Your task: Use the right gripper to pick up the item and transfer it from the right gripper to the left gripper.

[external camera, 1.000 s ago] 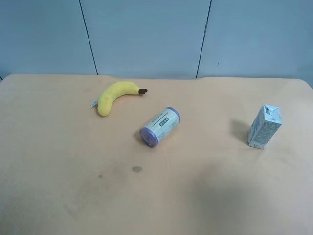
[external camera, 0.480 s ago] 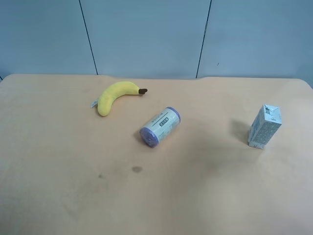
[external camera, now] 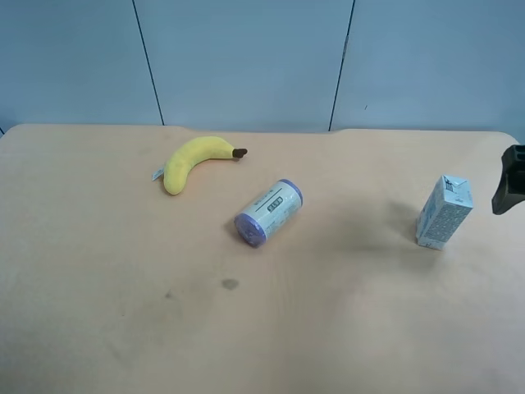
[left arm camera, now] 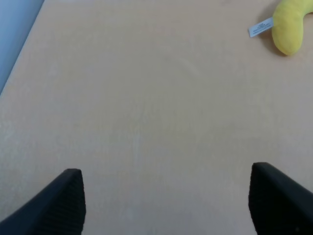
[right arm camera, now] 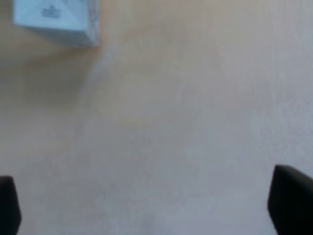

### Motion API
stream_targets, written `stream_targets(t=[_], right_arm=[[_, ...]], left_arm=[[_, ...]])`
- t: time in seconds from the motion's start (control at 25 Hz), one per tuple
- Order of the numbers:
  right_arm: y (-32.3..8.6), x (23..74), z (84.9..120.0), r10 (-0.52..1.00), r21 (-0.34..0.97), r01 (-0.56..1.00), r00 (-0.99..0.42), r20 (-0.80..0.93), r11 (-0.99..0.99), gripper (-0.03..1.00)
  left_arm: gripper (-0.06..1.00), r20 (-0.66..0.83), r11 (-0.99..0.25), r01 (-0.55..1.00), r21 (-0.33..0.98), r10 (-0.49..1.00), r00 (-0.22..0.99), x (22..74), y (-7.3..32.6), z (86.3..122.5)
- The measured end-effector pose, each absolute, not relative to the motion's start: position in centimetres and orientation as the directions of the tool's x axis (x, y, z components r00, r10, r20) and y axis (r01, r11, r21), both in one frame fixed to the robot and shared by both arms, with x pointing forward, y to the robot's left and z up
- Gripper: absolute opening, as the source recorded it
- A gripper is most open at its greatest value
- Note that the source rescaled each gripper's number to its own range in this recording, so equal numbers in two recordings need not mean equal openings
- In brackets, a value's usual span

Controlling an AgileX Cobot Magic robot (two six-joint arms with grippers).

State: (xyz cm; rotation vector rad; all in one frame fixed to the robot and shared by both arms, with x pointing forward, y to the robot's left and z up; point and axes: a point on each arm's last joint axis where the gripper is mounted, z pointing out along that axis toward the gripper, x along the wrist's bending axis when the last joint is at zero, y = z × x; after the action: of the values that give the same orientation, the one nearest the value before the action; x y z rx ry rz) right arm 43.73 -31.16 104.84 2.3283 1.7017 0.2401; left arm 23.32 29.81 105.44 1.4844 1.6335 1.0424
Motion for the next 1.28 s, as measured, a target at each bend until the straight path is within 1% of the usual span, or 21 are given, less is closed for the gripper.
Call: stream_targets(t=[0.16,0.24,0.4,0.52,0.64,0.76,1.0,1.28], right_arm=[[-31.3,45.3,103.4,0.942,0.26,0.912,0.334,-0.023,-0.317,1.0],[-31.2,46.3,103.3,0.94,0.249,0.912,0.34,-0.012,-0.327,1.0],[-30.9,49.1,104.6,0.936,0.272,0.898,0.351,0.034,-0.347,1.0],[-31.0,51.5,105.5,0.935,0.274,0.896,0.353,0.037,-0.35,1.0],[-31.0,53.5,105.0,0.934,0.23,0.907,0.357,0.02,-0.352,1.0],[-31.1,55.3,103.8,0.933,0.187,0.917,0.359,0.005,-0.353,1.0],[-31.0,56.8,100.9,0.932,0.104,0.928,0.362,-0.014,-0.358,1.0],[-30.6,57.7,99.9,0.933,0.114,0.926,0.357,0.041,-0.36,1.0]], left_arm=[[0.69,0.027,0.026,0.443,0.896,0.993,-0.112,23.3,29.8,105.4],[0.69,0.027,0.026,0.443,0.896,0.993,-0.112,23.3,29.8,105.4],[0.69,0.027,0.026,0.443,0.896,0.993,-0.112,23.3,29.8,105.4],[0.69,0.027,0.026,0.443,0.896,0.993,-0.112,23.3,29.8,105.4],[0.69,0.027,0.026,0.443,0.896,0.993,-0.112,23.3,29.8,105.4],[0.69,0.027,0.026,0.443,0.896,0.993,-0.112,23.3,29.8,105.4],[0.69,0.027,0.026,0.442,0.897,0.993,-0.112,23.3,29.8,105.4],[0.69,0.027,0.026,0.442,0.897,0.993,-0.112,23.3,29.8,105.4]])
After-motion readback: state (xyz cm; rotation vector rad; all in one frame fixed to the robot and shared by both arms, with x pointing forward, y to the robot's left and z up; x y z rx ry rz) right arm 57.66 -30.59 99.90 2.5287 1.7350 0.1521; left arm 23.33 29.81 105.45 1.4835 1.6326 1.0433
